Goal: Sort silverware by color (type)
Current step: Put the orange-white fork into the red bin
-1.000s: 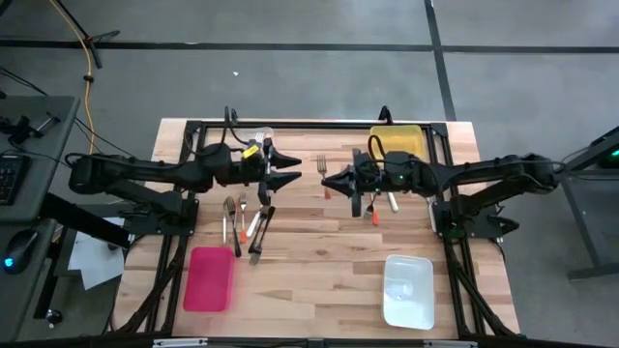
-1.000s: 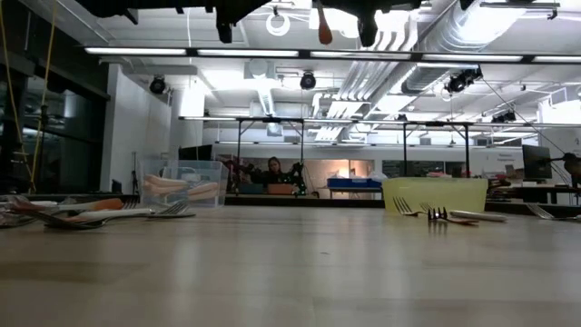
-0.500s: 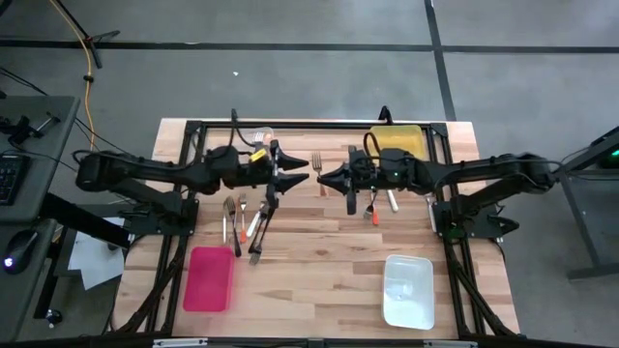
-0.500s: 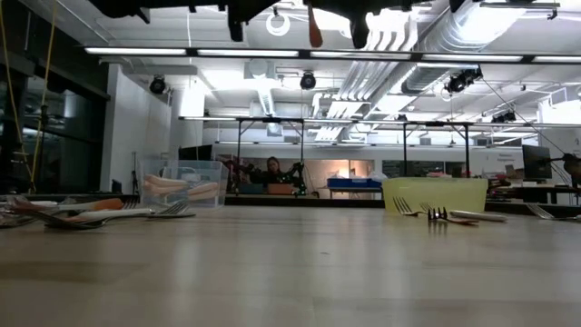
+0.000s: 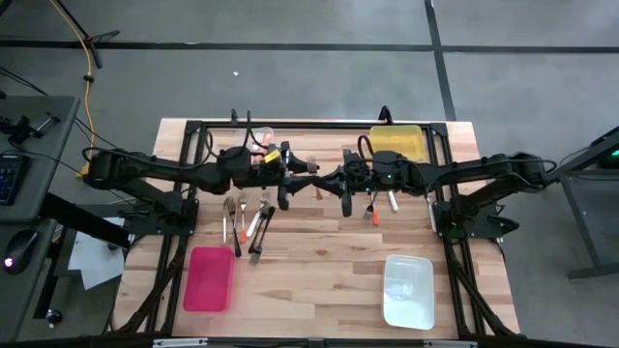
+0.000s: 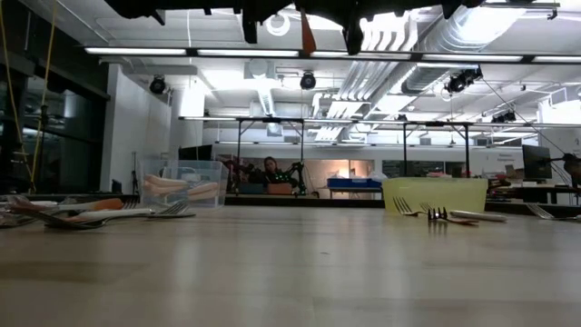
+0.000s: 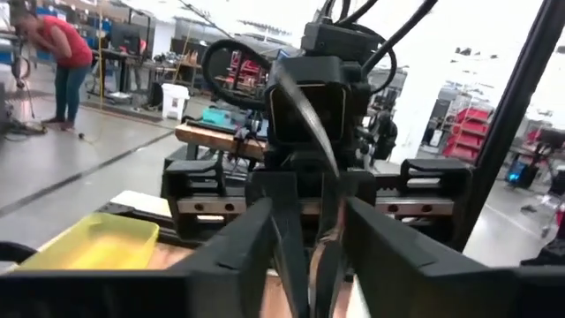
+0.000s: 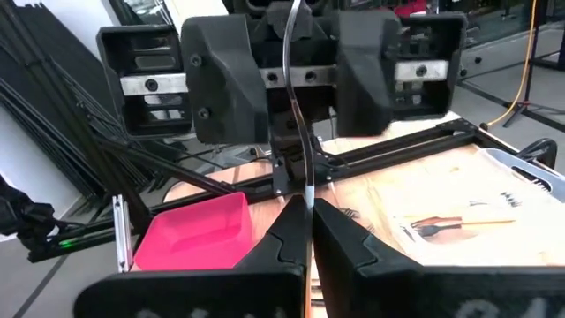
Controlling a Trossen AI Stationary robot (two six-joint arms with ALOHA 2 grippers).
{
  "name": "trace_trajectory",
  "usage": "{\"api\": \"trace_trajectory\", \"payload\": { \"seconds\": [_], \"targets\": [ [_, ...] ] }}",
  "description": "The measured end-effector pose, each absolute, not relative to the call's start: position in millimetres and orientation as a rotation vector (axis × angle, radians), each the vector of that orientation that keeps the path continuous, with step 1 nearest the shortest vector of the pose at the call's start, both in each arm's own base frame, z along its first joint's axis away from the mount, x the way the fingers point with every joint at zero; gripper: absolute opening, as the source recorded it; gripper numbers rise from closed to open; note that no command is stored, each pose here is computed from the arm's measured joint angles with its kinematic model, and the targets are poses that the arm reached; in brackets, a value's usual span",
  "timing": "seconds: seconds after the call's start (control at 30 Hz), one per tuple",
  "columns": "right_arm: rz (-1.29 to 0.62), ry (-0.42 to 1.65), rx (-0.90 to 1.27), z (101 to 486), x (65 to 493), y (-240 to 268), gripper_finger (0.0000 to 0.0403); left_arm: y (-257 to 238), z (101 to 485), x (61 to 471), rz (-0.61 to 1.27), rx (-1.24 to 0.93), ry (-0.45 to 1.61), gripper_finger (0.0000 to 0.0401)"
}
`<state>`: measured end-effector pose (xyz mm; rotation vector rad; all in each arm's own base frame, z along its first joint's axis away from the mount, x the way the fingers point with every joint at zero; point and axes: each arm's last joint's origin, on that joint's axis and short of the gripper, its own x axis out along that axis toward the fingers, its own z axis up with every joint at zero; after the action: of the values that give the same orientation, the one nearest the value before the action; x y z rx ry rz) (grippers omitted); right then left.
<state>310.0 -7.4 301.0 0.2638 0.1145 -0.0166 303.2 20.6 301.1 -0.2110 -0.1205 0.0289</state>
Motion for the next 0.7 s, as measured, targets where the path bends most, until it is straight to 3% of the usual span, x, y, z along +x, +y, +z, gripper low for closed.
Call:
{"api": "trace_trajectory", "payload": {
  "seconds": [0.13, 0.2, 0.5, 0.7],
  "targets": [
    [-0.023, 0.116, 0.264, 300.8, 309.9, -7.9, 0.0, 21.3, 302.0, 301.9, 0.043, -0.167, -0.116, 0.0034],
    [-0.023, 0.12, 0.266, 300.3, 309.8, -7.8, 0.0, 22.4, 301.3, 301.9, 0.049, -0.168, -0.11, 0.001],
    [-0.008, 0.135, 0.28, 299.2, 309.6, -7.5, 0.0011, 24.2, 302.1, 299.2, 0.057, -0.151, -0.089, 0.0003],
    [-0.042, 0.2, 0.312, 296.2, 304.2, -13.6, 0.0103, 31.4, 308.6, 285.3, 0.1, -0.129, -0.034, 0.0001]
  ]
}}
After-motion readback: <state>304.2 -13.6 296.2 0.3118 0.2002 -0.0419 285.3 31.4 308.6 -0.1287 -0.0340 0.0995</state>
